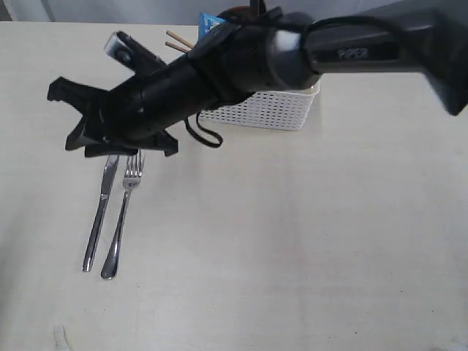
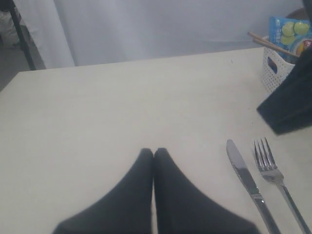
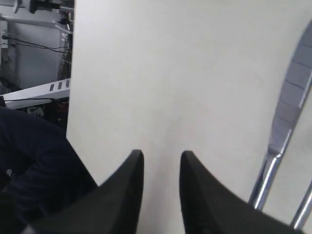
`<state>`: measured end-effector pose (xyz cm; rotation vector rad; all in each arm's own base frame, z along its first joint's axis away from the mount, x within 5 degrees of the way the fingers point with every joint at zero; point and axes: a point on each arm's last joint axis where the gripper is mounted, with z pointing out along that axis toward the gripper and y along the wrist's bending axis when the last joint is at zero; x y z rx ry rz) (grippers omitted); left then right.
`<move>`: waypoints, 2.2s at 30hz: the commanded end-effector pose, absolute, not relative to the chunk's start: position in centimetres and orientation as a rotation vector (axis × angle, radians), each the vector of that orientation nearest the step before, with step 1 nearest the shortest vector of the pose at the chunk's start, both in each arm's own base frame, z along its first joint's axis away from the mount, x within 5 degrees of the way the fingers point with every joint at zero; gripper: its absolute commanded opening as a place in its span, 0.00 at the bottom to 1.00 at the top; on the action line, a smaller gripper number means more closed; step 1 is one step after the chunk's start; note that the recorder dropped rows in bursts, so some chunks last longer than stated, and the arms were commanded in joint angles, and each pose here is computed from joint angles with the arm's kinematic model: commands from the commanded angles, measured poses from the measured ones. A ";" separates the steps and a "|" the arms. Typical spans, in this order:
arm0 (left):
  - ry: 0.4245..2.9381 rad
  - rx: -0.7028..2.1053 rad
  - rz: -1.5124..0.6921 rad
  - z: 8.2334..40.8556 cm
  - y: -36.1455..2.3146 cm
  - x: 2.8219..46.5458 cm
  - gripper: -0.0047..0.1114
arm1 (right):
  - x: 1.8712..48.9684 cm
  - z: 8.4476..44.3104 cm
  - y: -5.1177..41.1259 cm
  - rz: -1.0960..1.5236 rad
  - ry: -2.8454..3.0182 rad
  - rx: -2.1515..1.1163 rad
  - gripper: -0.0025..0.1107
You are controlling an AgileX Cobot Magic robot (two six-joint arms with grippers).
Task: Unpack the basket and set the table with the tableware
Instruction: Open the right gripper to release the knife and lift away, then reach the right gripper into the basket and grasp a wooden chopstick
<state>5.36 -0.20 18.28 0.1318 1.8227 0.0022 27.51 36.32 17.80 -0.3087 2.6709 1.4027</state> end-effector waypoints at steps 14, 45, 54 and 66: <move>1.822 0.136 -0.001 18.2 -0.2 5.4 0.04 | 32.8 28.4 24.7 0.710 2.286 -0.758 0.25; 1.823 0.133 -0.005 18.2 -0.2 5.4 0.04 | 44.9 16.6 26.4 0.225 2.252 -1.025 0.52; 1.823 0.133 -0.005 18.2 -0.2 5.4 0.04 | 45.6 13.1 26.3 0.258 2.314 -0.950 0.52; 1.823 0.133 -0.005 18.2 -0.2 5.4 0.04 | 45.4 11.3 26.3 0.263 2.372 -0.975 0.05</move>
